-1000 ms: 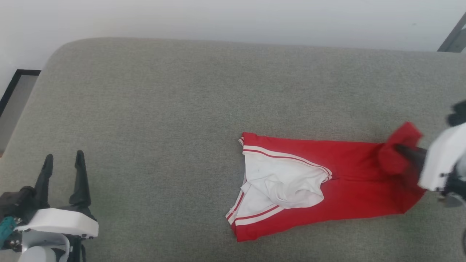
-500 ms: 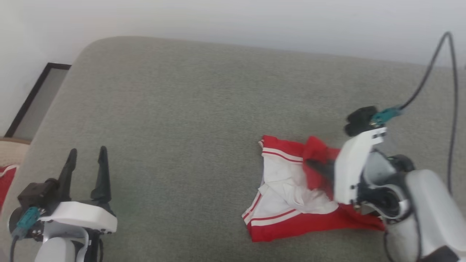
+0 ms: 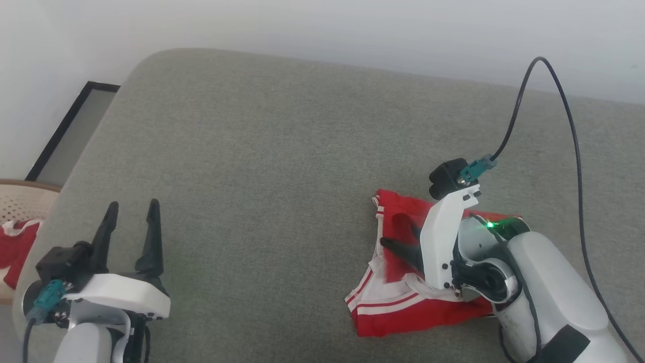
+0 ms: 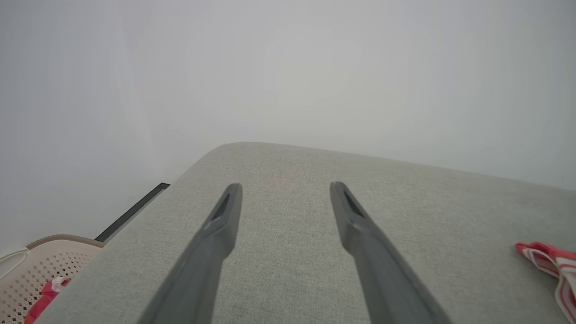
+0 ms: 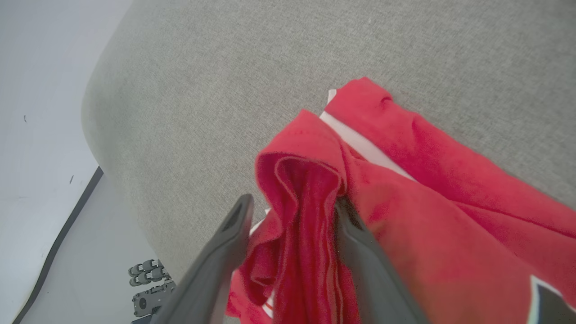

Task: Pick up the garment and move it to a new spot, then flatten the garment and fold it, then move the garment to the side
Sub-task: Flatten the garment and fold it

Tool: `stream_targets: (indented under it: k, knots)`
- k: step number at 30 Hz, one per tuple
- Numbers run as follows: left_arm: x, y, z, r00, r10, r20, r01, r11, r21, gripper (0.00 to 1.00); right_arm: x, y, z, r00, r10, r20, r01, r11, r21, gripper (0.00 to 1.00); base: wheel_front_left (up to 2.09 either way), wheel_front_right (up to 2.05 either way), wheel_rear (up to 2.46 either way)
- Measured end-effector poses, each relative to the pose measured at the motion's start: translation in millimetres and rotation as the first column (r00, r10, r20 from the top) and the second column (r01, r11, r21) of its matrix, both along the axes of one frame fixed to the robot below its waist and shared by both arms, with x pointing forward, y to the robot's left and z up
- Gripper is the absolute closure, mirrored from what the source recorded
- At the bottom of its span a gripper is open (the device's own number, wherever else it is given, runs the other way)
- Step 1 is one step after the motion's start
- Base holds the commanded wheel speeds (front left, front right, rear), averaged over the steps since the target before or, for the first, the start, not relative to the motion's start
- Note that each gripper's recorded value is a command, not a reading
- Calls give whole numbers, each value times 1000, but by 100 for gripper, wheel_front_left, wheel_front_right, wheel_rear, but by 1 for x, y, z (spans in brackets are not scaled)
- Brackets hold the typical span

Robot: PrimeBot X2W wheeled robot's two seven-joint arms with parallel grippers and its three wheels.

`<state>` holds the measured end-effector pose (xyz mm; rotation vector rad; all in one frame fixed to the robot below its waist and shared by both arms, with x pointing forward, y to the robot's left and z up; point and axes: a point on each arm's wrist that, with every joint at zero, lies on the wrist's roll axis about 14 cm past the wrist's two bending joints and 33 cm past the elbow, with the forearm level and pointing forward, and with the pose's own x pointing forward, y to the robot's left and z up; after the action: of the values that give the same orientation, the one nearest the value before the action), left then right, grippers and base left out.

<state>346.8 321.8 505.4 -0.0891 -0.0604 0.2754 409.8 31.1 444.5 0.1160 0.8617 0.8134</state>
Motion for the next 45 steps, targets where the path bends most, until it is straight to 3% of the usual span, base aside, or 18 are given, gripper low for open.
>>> stream_targets:
  k: [9,15,18,19,23,34,40,45]
  knots:
    - [4,2,5,1000,3,24,-2,1000,-16,0,12,-16,34,994,-41,103,35,997,62,0,0,0,0]
    - [7,1,6,999,-7,32,8,1000,-14,0,33,-63,73,944,-168,282,140,983,117,0,0,0,0]
    - [10,-3,9,999,-24,38,24,1000,-7,0,41,-92,94,889,-247,385,203,967,151,0,0,0,0]
    - [12,-5,9,999,-34,40,34,999,-2,0,45,-113,106,844,-317,432,257,947,193,0,0,0,0]
    - [14,-7,13,998,-48,45,47,999,15,0,44,-157,114,755,-408,514,347,913,216,0,0,0,0]
    - [13,-17,15,995,-96,40,94,994,48,0,18,-249,125,480,-550,683,512,808,291,0,0,0,0]
    - [12,-23,15,992,-121,35,119,991,60,0,0,-279,108,406,-589,699,578,757,303,0,0,0,0]
    - [11,-26,13,990,-135,31,134,990,50,0,-11,-290,99,373,-604,704,608,733,306,0,0,0,0]
